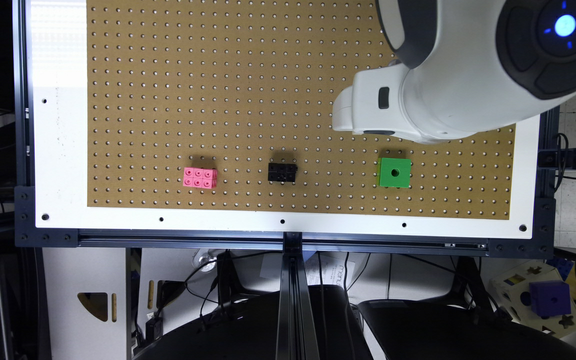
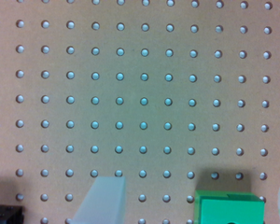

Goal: Pick up green block.

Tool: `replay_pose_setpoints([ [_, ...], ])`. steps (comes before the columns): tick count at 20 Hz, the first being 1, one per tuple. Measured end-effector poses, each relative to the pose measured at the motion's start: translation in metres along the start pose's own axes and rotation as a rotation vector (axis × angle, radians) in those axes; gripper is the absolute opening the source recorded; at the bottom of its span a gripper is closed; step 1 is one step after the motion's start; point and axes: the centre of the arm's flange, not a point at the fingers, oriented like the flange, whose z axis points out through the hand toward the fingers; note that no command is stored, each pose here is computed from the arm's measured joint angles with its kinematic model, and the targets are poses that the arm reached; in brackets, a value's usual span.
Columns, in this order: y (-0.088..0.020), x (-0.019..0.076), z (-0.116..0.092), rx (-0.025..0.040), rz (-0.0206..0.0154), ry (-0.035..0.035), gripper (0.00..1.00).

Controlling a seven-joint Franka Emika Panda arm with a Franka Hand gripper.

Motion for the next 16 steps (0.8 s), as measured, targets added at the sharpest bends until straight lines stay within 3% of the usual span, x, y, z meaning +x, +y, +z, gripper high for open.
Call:
replay_pose_setpoints([
  [4,-0.01,0.0022,-0.001,0.0118,-0.0044,0.0027,1.0],
  [9,-0.03,0.0125,0.007,0.0241,-0.0046,0.001,1.0],
  [11,-0.034,0.0149,0.011,0.0244,-0.0042,-0.0008,1.0],
  [14,-0.034,0.0152,0.025,0.0123,-0.0035,-0.0102,1.0],
  [16,-0.037,0.0147,0.041,0.0122,-0.005,-0.0146,1.0],
])
